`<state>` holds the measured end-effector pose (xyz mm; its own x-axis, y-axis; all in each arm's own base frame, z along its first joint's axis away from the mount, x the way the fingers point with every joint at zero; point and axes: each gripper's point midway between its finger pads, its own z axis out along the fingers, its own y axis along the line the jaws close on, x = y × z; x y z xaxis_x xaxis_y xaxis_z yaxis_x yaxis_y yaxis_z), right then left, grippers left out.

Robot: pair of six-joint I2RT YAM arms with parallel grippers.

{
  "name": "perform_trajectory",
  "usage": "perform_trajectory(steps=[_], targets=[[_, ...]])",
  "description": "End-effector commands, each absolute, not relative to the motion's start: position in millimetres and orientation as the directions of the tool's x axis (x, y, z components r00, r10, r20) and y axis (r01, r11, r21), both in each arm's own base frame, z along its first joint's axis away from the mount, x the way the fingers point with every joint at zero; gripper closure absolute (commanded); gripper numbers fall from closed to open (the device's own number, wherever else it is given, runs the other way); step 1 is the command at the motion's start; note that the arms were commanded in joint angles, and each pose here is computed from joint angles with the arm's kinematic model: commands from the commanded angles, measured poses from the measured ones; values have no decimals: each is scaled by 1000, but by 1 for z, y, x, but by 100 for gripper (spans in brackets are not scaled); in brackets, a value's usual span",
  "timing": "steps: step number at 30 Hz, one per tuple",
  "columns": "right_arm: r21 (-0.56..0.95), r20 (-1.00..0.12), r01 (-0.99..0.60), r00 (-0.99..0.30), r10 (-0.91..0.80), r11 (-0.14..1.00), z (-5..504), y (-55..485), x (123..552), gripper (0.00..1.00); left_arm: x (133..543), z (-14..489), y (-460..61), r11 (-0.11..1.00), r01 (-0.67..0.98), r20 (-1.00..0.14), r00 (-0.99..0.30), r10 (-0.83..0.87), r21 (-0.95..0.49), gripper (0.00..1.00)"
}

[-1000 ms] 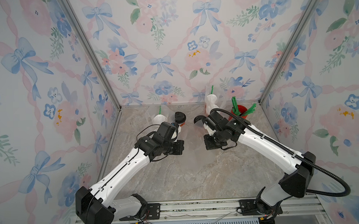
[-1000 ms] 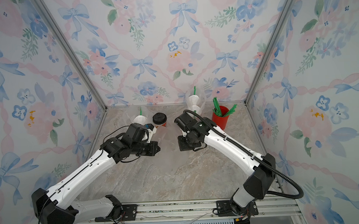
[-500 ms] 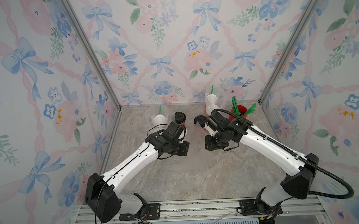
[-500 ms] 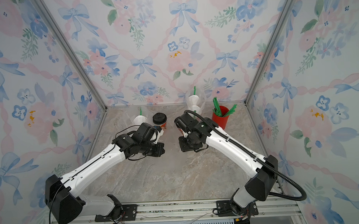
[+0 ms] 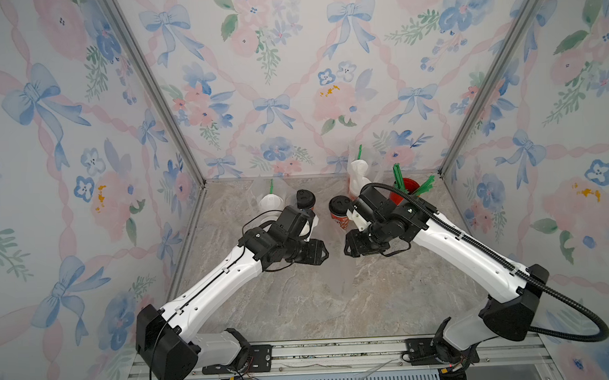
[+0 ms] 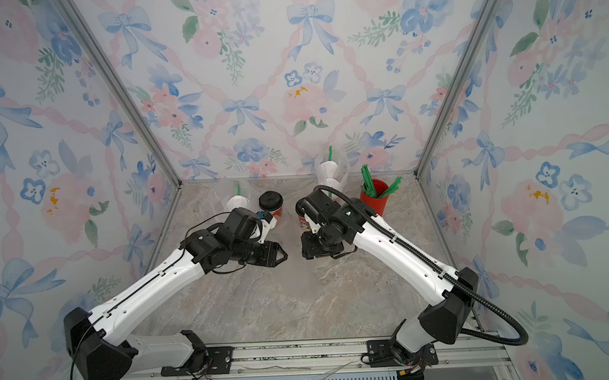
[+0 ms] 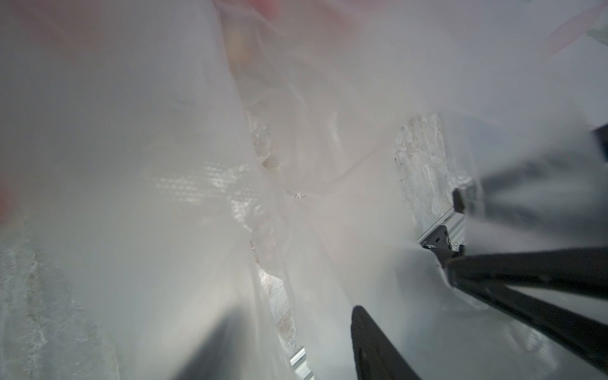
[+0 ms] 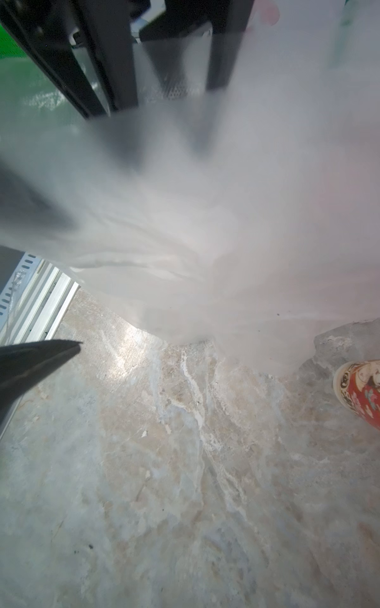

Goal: Pack milk tea into plastic carrier bags
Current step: Adjust the plastic carrier bag at the center of the board.

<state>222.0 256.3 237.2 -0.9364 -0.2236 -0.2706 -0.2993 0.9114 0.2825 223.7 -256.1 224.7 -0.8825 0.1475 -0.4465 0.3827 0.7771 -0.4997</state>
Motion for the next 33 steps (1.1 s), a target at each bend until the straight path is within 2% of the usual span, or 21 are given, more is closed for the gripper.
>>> perform_trajectory(steps=[1, 3, 7, 10, 15, 17, 19, 20, 22, 24, 26, 29, 33], targets=[[265, -256, -322, -932, -256, 909, 240, 249, 210, 51, 209, 227, -257, 738, 388, -417, -895, 157, -553, 45], [261, -281, -321, -927, -247, 910, 242, 249, 219, 52, 212, 224, -254, 748, 386, -422, -893, 156, -541, 46], [280, -324, -294, -925, -198, 914, 244, 253, 247, 47, 236, 213, -246, 804, 359, -438, -888, 138, -474, 49], [315, -334, -288, -926, -179, 904, 247, 259, 260, 48, 254, 214, -243, 825, 342, -450, -885, 121, -450, 54], [330, -318, -293, -930, -186, 898, 238, 265, 269, 52, 279, 227, -244, 828, 355, -497, -861, 109, -434, 52], [327, -333, -298, -924, -186, 897, 240, 266, 275, 60, 288, 231, -247, 823, 362, -514, -852, 102, -437, 53], [315, -357, -303, -916, -184, 899, 245, 265, 281, 76, 297, 236, -251, 816, 371, -533, -841, 93, -444, 54], [308, -372, -310, -910, -186, 899, 248, 266, 282, 83, 302, 239, -254, 811, 377, -544, -835, 88, -448, 56], [307, -420, -330, -889, -184, 893, 259, 269, 284, 93, 309, 247, -261, 796, 394, -567, -820, 80, -459, 71], [308, -481, -359, -858, -182, 881, 275, 273, 284, 96, 312, 258, -266, 787, 411, -587, -806, 77, -460, 86], [293, -541, -393, -820, -188, 871, 290, 274, 280, 99, 308, 271, -268, 784, 442, -628, -773, 86, -436, 96], [272, -616, -423, -766, -181, 864, 304, 270, 273, 100, 298, 291, -264, 781, 500, -705, -700, 110, -375, 100], [283, -703, -465, -696, -149, 839, 314, 267, 260, 100, 284, 304, -253, 769, 549, -789, -607, 98, -327, 100]])
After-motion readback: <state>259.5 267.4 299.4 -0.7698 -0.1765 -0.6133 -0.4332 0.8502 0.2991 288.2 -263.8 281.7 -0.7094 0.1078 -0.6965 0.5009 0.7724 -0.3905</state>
